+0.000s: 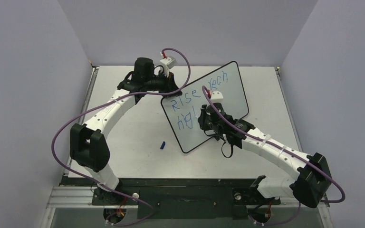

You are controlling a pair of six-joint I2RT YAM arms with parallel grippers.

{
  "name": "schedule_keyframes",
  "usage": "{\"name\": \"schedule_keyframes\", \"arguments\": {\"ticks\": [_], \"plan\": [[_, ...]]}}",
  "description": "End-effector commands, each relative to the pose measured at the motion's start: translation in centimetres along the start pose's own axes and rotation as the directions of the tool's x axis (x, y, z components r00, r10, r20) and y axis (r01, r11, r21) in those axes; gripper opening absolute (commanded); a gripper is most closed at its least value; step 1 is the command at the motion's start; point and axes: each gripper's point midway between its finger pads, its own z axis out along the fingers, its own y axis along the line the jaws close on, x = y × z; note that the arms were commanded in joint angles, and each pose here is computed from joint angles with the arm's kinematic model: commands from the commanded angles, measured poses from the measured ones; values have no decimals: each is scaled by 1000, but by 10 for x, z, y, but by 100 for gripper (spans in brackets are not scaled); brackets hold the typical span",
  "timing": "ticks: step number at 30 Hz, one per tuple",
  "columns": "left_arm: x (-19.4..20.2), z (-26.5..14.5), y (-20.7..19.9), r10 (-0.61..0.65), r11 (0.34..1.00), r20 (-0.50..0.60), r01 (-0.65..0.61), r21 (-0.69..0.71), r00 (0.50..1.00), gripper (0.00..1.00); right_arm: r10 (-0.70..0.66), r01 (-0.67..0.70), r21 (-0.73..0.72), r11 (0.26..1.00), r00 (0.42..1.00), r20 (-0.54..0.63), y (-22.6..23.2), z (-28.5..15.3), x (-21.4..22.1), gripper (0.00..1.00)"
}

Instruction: Write a sentence on the whiteboard

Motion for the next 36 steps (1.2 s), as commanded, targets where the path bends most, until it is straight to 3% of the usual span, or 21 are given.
{"name": "schedule_keyframes", "arguments": {"ticks": [1,23,36], "plan": [[-45,-16,-11,162,987,134,-161,-18,978,0,24,-24,-28,999,1000,-17,4,-1,15,0],[-45,-17,-12,163,987,135,-162,-18,977,0,-2,3,-12,1000,998,60,14,-3,-35,0],[-45,-17,-12,165,986,135,-164,-20,977,0,-2,-3,67,998,997,74,-4,1,-47,0]]}}
